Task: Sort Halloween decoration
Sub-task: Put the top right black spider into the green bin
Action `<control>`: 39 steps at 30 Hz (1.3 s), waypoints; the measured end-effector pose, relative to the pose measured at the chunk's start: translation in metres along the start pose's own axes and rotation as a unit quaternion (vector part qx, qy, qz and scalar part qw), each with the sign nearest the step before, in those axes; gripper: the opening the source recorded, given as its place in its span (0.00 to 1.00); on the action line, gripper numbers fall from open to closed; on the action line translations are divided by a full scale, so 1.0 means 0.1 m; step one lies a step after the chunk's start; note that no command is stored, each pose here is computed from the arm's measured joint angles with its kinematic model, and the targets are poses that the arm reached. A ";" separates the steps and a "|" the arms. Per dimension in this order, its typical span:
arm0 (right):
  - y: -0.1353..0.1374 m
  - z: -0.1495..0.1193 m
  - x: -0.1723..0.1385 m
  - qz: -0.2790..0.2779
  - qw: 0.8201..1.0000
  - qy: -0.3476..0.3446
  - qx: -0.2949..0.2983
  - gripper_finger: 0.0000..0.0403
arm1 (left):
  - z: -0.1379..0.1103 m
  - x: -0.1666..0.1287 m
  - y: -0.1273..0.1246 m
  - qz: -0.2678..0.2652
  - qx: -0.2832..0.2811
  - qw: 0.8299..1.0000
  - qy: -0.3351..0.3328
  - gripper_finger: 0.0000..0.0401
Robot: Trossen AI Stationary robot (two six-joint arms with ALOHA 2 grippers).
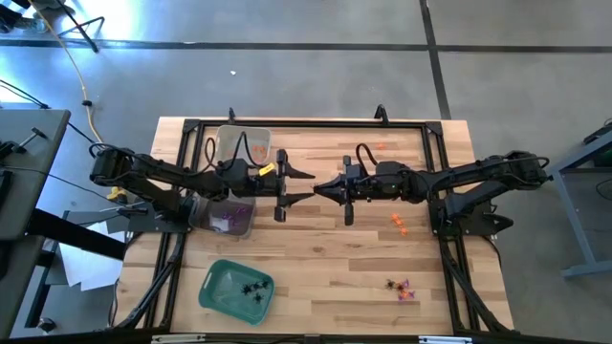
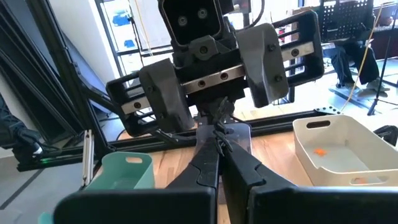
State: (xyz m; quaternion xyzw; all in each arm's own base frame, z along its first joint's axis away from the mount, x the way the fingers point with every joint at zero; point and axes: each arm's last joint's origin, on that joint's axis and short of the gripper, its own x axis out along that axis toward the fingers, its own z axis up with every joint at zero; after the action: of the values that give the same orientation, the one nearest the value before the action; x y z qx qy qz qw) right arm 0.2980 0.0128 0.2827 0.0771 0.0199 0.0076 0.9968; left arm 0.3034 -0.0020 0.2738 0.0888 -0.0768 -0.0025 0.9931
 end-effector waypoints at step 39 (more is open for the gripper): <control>-0.01 -0.06 0.00 -0.005 1.000 0.029 -0.010 0.00 | -0.13 0.40 0.03 -0.031 0.033 0.998 0.038 0.13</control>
State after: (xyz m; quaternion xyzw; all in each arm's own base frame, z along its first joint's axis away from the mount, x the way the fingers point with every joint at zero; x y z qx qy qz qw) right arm 0.2976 0.0128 0.2765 0.0670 0.0494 0.0056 0.9965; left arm 0.3449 0.0024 0.2681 0.1238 -0.0367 -0.0279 0.9912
